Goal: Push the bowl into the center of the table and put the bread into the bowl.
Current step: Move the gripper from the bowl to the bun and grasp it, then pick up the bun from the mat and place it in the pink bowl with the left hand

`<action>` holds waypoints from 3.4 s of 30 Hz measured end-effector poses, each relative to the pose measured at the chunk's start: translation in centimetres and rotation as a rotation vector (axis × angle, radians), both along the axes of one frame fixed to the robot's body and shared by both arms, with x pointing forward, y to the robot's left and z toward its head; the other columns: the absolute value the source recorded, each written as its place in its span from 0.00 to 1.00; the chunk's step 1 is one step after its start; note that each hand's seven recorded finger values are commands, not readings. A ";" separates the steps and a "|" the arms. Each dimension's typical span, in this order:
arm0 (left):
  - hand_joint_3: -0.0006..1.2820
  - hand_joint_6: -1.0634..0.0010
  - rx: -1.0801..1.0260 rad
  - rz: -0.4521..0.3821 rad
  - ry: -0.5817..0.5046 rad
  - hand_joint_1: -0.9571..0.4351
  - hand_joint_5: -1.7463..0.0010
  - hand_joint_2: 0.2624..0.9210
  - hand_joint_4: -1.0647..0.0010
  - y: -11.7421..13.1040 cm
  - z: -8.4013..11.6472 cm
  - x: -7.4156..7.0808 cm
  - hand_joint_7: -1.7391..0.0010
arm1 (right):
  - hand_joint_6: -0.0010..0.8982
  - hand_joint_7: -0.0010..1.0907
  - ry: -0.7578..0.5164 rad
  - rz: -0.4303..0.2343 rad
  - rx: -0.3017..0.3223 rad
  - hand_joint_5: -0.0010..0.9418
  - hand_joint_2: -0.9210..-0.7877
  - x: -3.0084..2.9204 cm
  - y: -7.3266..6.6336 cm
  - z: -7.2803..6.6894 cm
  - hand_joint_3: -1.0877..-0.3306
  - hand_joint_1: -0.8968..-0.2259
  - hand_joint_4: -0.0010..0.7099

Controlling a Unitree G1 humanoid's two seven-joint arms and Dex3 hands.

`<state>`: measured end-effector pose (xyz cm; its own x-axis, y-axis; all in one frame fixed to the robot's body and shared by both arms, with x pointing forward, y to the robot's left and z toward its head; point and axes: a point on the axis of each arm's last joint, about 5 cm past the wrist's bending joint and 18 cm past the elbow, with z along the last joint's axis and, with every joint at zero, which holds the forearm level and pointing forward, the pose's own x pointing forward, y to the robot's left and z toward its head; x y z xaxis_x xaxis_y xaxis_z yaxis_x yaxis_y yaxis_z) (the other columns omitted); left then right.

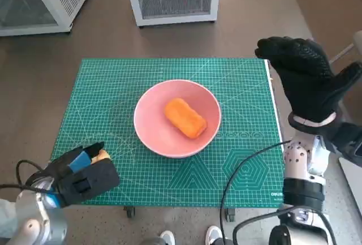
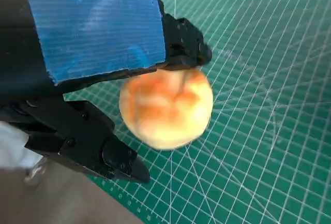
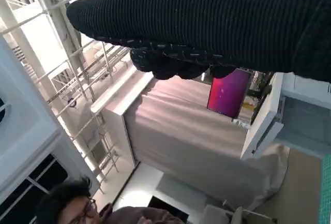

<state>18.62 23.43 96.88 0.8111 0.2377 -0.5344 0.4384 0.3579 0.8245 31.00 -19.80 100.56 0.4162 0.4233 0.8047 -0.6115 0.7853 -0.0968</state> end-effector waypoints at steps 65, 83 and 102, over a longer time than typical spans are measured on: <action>0.04 0.31 0.114 -0.387 -0.750 0.69 0.40 0.92 0.23 -4.9 12.7 3.3 0.40 | 0.44 0.01 0.044 0.027 0.013 0.01 0.00 -0.21 0.6 -0.8 0.52 0.49 0.37; 0.07 0.33 0.110 -0.689 -0.617 0.69 0.33 0.92 0.27 -10.9 11.1 9.3 0.42 | 0.44 0.01 0.032 0.017 0.014 0.01 0.00 -0.45 0.3 -0.6 0.50 0.47 0.38; 0.10 0.38 0.073 -0.696 -0.462 0.69 0.31 0.93 0.34 -12.0 7.9 11.4 0.37 | 0.45 0.01 0.045 -0.017 0.021 0.00 0.00 -0.92 -0.1 -0.9 0.48 0.47 0.38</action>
